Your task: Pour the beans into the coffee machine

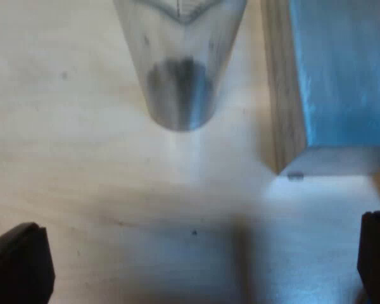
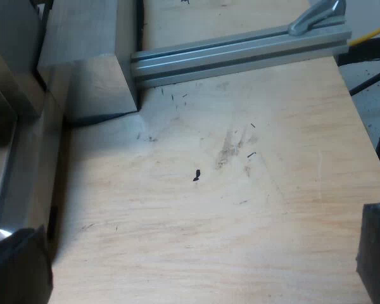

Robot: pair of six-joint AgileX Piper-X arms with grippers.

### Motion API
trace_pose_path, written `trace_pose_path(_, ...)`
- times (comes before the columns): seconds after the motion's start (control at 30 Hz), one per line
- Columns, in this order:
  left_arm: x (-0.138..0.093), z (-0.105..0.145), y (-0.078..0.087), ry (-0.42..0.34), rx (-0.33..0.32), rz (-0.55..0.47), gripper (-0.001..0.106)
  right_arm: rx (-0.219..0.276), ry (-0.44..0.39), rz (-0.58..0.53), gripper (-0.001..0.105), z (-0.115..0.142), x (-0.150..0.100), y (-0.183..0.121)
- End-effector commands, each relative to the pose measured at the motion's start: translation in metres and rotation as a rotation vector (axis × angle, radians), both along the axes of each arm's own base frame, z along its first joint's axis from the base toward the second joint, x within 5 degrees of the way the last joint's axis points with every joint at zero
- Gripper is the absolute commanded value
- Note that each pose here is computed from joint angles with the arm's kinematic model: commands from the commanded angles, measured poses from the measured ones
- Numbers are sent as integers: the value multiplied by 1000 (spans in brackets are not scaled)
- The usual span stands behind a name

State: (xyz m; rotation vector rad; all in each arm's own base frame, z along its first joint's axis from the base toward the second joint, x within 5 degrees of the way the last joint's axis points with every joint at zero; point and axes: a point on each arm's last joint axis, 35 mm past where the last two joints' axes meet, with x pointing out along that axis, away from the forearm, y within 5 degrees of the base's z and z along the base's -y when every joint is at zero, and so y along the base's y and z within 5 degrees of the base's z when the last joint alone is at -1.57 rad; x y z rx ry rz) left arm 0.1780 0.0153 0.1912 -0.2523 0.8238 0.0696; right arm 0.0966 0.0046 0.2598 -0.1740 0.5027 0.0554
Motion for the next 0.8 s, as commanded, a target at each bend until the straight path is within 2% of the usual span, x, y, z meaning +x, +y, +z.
trace_pose_path(0.03, 4, 0, 0, -36, -9, 1, 105, -9, -23, 1, 104, 4, 0, 0)
trace_pose_path(0.2, 12, 0, 1, -84, -8, -3, 105, -9, -23, 1, 104, 4, 0, 0)
trace_pose_path(0.63, 23, -10, 2, -77, -10, -13, 105, -9, -23, 1, 104, 4, 0, 0)
trace_pose_path(0.8, 24, -19, 2, -114, -5, -13, 105, -9, -23, 1, 104, 4, 0, 0)
